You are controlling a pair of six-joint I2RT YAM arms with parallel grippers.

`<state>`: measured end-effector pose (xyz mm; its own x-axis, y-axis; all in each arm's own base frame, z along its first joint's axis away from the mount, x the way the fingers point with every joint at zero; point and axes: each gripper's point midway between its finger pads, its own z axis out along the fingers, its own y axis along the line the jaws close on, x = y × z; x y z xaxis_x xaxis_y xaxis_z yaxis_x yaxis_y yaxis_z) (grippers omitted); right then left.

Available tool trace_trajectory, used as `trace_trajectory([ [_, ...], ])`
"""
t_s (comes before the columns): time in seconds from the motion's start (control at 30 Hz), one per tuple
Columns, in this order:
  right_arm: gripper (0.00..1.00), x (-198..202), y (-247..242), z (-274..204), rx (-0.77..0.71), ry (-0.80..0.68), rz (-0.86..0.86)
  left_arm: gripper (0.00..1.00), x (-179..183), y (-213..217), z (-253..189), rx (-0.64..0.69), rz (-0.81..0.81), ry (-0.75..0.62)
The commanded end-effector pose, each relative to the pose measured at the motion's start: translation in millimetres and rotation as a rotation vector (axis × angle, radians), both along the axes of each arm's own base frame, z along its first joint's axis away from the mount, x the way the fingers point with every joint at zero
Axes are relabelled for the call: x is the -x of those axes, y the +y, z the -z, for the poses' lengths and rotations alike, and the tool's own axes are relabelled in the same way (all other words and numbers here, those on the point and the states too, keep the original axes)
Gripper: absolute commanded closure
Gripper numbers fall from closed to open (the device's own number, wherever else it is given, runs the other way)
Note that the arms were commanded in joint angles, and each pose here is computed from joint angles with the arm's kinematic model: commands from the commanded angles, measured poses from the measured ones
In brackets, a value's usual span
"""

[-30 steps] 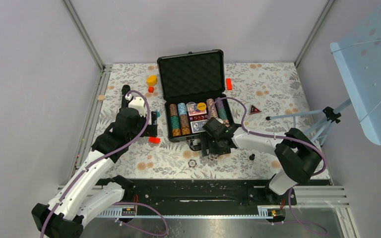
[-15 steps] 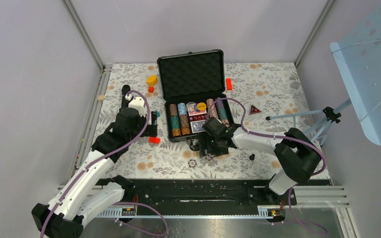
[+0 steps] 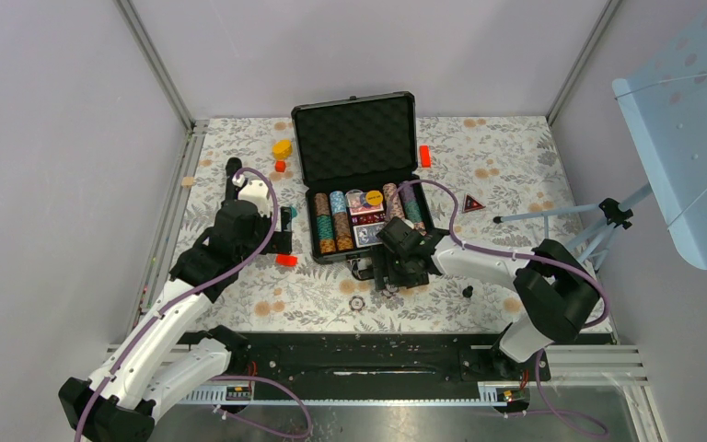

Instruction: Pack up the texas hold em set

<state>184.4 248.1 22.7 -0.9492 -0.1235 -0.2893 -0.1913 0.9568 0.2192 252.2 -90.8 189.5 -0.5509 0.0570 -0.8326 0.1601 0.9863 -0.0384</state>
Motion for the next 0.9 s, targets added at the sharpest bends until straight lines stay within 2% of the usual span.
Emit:
trace_trajectory([
  [0.0, 0.15, -10, 0, -12, 0.015, -0.039, -0.012, 0.01, -5, -4, -5, 0.024, 0.012, -0.031],
  [0.43, 0.15, -12, 4, 8, 0.061, -0.032, -0.201, 0.01, -5, -5, -4, 0.024, 0.013, -0.029],
  [0.87, 0.15, 0, 12, 13, 0.022, 0.007, -0.373, 0.01, -5, -5, -4, 0.023, 0.015, -0.027],
])
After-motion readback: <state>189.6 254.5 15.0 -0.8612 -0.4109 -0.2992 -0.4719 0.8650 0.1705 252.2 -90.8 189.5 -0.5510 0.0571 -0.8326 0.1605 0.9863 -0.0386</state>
